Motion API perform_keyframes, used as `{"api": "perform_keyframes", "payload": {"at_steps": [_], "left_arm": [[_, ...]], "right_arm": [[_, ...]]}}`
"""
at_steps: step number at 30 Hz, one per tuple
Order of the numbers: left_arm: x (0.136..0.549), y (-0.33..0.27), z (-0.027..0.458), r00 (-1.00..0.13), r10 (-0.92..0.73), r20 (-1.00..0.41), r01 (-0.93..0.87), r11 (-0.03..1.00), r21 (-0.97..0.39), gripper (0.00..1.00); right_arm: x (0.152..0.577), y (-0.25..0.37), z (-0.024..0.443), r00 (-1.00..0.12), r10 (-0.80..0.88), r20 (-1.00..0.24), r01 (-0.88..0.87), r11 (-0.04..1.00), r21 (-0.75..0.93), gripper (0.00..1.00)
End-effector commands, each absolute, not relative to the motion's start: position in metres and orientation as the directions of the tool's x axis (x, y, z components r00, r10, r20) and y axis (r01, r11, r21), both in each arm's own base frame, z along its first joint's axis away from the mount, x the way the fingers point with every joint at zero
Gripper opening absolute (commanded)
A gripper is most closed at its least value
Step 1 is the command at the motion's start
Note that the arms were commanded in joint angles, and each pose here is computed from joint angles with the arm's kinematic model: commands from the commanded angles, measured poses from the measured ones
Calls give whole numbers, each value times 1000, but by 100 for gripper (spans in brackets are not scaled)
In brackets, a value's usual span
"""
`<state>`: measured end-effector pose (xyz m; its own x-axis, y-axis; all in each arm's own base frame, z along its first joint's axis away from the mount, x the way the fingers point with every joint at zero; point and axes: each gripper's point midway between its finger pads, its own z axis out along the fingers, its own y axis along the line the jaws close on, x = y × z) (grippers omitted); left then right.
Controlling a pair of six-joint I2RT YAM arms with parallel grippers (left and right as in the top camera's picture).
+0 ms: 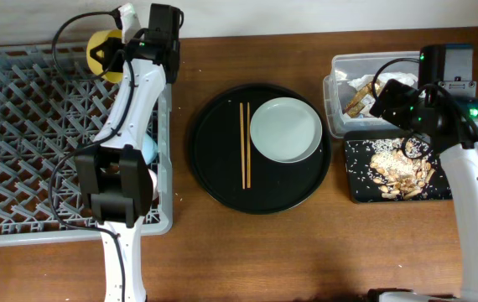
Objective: Sort waste into correct bins and load items into the dishwasher rack
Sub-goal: 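Set the yellow bowl upright in the rack and release it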
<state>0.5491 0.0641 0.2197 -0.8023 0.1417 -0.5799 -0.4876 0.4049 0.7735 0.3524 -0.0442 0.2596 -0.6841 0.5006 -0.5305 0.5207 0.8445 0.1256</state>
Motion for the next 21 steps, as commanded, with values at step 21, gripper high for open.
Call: {"api": "perform_keyframes", "payload": {"at_steps": [21], "left_arm": [[560,23,164,-834,206,-512,-413,383,826,16]], "right_arm": [[353,-50,262,-668,511,-541,542,832,116,99]]}}
